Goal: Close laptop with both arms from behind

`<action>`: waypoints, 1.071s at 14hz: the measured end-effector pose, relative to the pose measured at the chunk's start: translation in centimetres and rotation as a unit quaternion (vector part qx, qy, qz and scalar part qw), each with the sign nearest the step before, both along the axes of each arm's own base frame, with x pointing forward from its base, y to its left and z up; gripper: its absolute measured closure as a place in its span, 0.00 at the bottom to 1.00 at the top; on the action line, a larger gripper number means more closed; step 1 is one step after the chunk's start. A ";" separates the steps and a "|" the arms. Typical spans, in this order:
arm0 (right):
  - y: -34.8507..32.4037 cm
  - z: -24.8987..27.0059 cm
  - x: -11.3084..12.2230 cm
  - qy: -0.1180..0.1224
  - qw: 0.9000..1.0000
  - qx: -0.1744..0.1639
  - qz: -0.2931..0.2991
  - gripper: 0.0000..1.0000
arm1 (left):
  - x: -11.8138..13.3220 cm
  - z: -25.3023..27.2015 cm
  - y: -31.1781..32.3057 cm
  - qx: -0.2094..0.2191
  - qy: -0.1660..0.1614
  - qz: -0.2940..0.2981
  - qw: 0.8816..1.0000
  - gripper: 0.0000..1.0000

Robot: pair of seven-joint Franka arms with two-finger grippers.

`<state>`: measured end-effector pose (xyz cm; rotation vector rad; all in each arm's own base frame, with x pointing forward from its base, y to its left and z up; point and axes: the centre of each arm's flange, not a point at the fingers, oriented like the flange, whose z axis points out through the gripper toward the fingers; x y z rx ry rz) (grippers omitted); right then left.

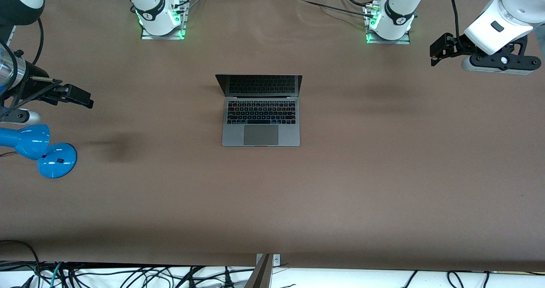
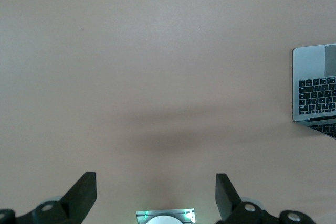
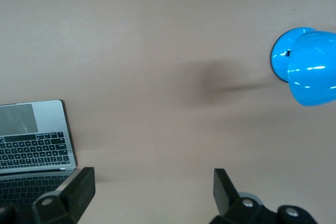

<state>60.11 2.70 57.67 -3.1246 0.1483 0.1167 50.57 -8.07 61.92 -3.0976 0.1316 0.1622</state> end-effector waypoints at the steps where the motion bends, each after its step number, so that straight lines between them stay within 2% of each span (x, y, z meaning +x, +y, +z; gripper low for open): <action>1: 0.0 0.0 0.0 0.000 1.000 -0.001 0.000 0.00 | 0.0 0.0 0.0 0.000 0.000 0.000 1.000 0.00; 9: 0.1 -0.1 0.0 0.000 1.000 -0.001 0.002 0.00 | 0.0 0.0 0.0 0.000 0.000 0.000 1.000 0.00; 15: 0.2 -0.7 0.1 0.009 0.999 -0.001 0.037 0.00 | -0.5 -0.1 -2.9 0.003 -0.001 0.016 1.000 0.00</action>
